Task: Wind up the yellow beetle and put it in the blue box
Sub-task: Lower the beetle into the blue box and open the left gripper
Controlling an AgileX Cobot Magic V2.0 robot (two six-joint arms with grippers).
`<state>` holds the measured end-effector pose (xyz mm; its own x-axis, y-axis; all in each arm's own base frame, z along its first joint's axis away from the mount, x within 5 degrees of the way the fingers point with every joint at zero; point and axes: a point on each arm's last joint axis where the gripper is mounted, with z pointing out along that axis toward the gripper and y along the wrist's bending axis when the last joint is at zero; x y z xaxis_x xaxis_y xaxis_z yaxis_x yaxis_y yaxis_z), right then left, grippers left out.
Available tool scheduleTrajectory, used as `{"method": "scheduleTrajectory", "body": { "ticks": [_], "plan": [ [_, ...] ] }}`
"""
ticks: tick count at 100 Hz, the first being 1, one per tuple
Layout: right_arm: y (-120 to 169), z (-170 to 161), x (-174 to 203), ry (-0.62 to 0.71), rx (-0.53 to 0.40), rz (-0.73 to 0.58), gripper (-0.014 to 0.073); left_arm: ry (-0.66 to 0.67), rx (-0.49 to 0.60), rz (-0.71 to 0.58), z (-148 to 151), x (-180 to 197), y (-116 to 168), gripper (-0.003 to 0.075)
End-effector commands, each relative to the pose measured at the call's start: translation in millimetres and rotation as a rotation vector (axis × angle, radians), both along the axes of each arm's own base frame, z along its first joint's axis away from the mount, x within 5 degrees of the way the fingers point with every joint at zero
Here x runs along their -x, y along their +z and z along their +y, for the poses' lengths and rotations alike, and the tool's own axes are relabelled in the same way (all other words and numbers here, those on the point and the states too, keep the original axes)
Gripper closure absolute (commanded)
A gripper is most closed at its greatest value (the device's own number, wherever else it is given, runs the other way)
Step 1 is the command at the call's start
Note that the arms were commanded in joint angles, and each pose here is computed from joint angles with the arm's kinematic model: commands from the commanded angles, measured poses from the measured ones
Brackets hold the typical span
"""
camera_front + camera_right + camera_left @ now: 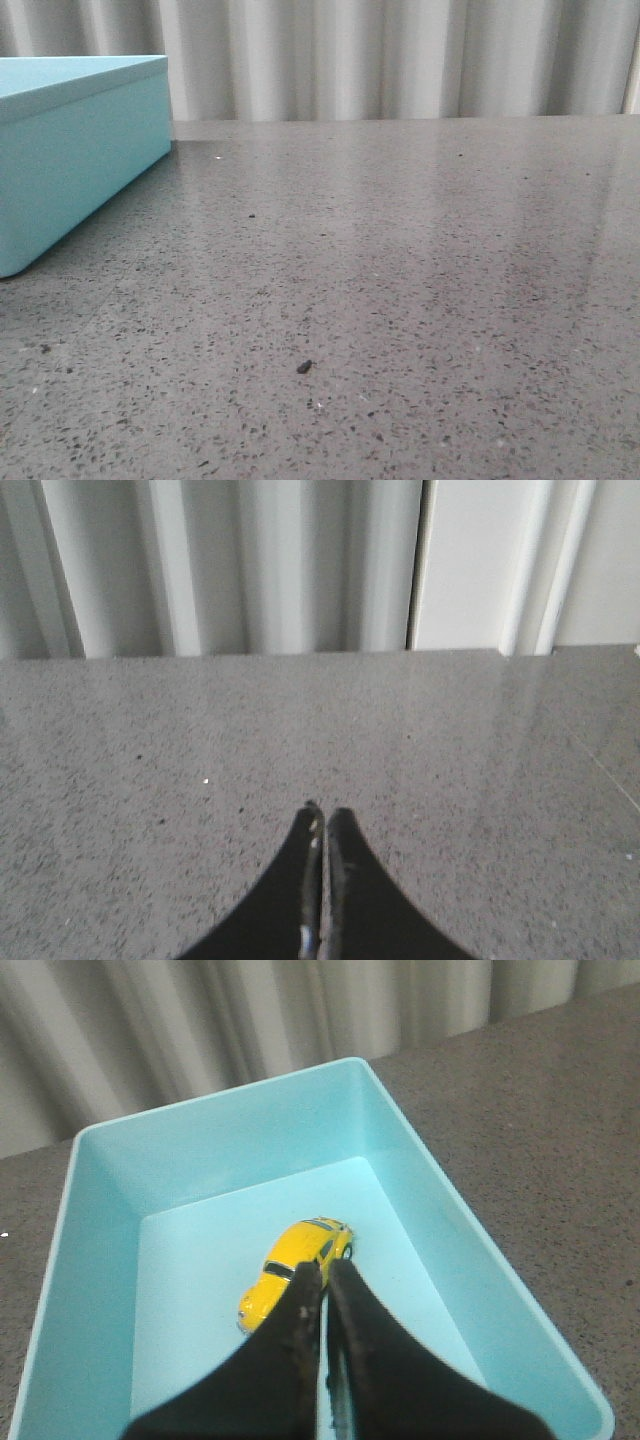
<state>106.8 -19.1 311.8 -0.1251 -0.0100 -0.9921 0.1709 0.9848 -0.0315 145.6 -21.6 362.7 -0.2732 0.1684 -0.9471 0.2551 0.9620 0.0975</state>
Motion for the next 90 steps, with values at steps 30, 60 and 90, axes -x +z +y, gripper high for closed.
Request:
{"method": "scheduleTrajectory", "body": {
  "ticks": [30, 60, 90],
  "plan": [
    [-36, -3, -2, -0.026, 0.065, -0.217, 0.0656, 0.088, 0.051, -0.263, 9, 60, -35, 0.0741],
    [-44, -3, -1, -0.025, 0.058, -0.182, 0.0656, 0.073, 0.056, -0.306, 9, 84, -51, 0.0741],
    [-39, -2, 5, -0.026, 0.068, -0.233, 0.0656, 0.055, 0.058, -0.365, 8, 103, -53, 0.0741]
  ]
}}
